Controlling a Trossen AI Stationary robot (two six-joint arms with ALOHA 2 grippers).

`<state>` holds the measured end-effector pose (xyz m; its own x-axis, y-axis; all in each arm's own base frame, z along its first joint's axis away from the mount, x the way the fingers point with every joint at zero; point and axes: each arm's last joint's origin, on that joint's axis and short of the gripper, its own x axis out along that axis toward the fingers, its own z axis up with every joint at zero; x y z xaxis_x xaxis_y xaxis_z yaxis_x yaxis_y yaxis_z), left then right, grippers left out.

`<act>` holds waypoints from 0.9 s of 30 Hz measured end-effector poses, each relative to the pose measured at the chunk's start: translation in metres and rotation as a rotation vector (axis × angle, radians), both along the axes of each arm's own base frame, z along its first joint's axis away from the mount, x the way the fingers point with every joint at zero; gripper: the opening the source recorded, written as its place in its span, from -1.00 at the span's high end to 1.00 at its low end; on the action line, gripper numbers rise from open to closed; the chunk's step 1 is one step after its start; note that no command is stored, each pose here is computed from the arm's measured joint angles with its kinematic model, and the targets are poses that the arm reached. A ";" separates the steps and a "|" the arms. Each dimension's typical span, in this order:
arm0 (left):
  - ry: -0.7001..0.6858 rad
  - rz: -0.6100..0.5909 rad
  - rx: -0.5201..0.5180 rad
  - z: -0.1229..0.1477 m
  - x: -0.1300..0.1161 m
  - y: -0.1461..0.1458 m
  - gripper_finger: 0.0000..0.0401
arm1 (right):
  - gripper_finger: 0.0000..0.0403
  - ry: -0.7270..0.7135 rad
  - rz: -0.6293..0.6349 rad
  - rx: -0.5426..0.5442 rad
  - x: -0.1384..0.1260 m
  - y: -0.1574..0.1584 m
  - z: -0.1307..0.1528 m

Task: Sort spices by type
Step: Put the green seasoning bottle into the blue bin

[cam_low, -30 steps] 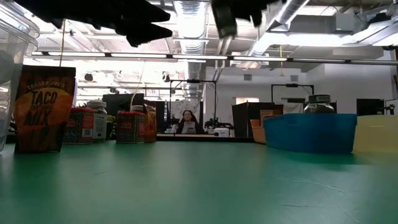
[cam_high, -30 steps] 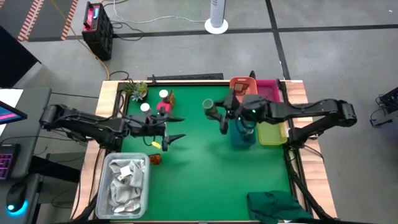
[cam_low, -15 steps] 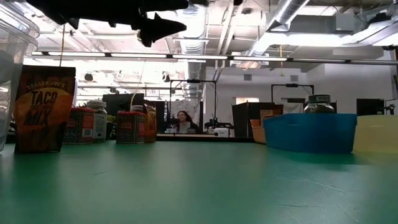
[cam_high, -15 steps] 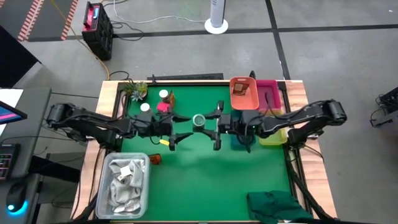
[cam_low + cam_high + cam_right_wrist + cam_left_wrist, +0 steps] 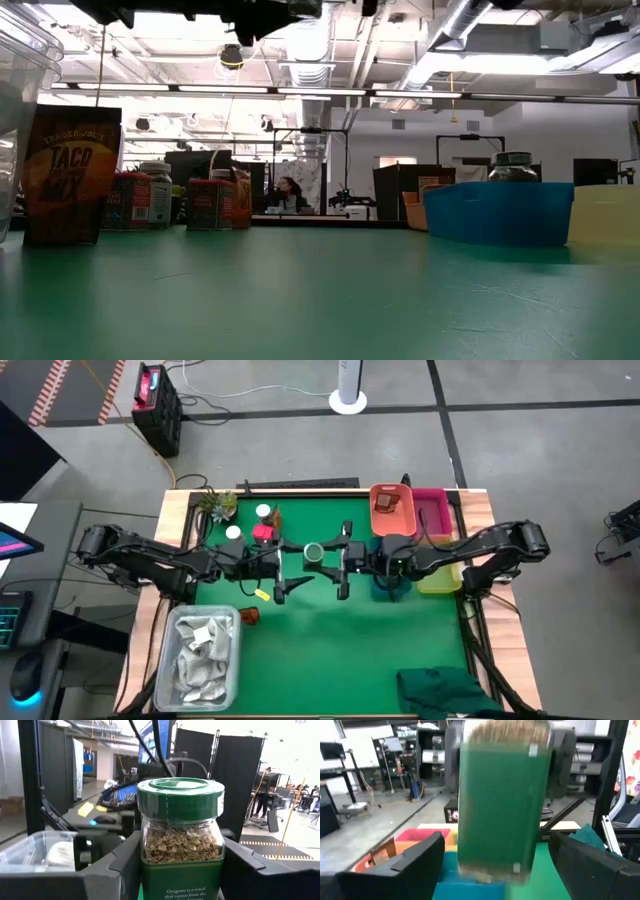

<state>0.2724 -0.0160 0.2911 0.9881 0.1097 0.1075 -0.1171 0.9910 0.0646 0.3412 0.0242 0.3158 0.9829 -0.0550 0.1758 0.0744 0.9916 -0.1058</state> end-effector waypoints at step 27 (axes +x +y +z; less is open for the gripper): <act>0.068 0.016 0.072 -0.005 0.000 0.000 0.04 | -0.19 0.139 0.014 -0.016 0.020 0.005 0.000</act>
<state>0.2723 -0.0156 0.2862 0.9916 0.1203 0.0481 -0.1261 0.9816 0.1436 0.3612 0.0291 0.3162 0.9985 -0.0396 0.0384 0.0443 0.9905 -0.1301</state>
